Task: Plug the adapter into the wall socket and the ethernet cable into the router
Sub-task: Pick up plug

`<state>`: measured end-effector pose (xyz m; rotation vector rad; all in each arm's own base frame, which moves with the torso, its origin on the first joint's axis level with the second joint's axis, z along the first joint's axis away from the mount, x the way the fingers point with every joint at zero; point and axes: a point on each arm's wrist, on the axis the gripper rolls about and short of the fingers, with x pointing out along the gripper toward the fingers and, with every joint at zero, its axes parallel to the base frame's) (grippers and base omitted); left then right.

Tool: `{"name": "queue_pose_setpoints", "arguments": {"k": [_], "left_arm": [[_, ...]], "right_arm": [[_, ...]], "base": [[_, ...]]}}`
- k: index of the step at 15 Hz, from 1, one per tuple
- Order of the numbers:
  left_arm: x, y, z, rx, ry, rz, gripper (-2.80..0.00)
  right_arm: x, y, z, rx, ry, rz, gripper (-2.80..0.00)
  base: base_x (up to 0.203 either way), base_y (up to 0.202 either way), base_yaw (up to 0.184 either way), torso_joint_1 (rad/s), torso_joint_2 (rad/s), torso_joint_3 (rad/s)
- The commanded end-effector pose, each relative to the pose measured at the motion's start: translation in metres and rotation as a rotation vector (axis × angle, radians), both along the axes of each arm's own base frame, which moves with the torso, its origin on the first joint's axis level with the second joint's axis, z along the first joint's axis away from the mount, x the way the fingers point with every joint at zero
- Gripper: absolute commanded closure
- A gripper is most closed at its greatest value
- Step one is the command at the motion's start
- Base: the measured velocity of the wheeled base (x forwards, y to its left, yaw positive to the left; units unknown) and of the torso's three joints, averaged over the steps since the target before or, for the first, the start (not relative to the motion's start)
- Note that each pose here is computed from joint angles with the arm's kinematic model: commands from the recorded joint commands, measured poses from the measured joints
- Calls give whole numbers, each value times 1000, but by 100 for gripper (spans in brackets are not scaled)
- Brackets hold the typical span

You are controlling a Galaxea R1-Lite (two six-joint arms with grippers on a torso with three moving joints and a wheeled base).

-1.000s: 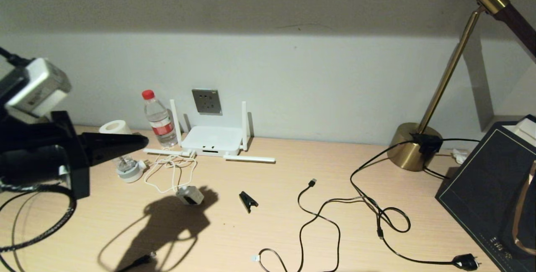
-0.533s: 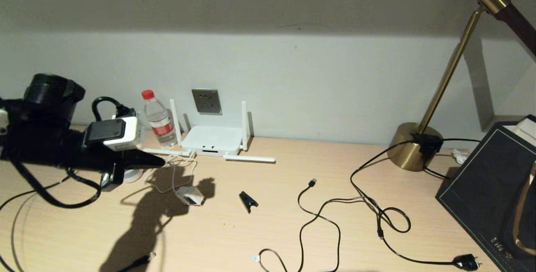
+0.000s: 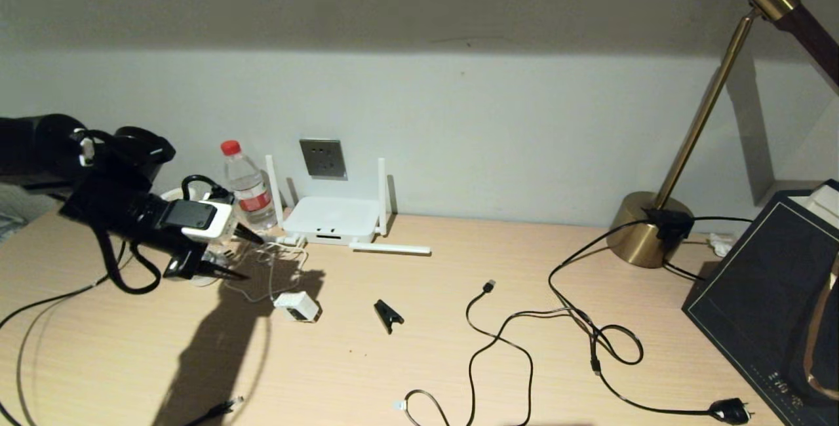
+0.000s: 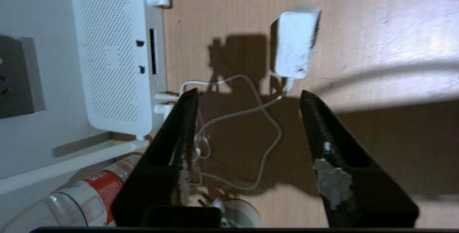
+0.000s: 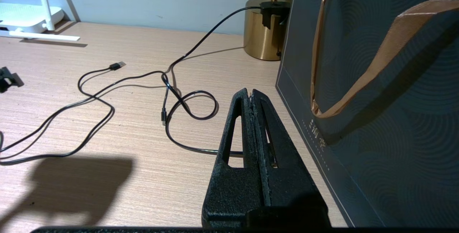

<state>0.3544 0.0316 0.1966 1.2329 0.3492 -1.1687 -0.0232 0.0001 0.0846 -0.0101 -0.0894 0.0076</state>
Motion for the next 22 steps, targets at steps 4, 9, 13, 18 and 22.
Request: {"name": "queue_pose_setpoints", "arguments": {"k": [4,9,13,18,22], "left_arm": [[14,-4,-19,-15,76,-6,-280],[13,-47,-34,45,211,-93,-280],[18,-59,-41,76,255,-58,-280],[19,-55,-46,76,289,-45,-280],[23,-53,-60,76,327,-41,-280]], "right_arm": [[3,0,-10,-1,36,1,0],[3,0,-10,-1,36,1,0],[3,0,-10,-1,36,1,0],[3,0,-10,-1,36,1,0],[3,0,-10,-1,36,1,0]], "base": [[0,0,0,0,0,0],[0,0,0,0,0,0],[0,0,0,0,0,0],[0,0,0,0,0,0],[0,0,0,0,0,0]]}}
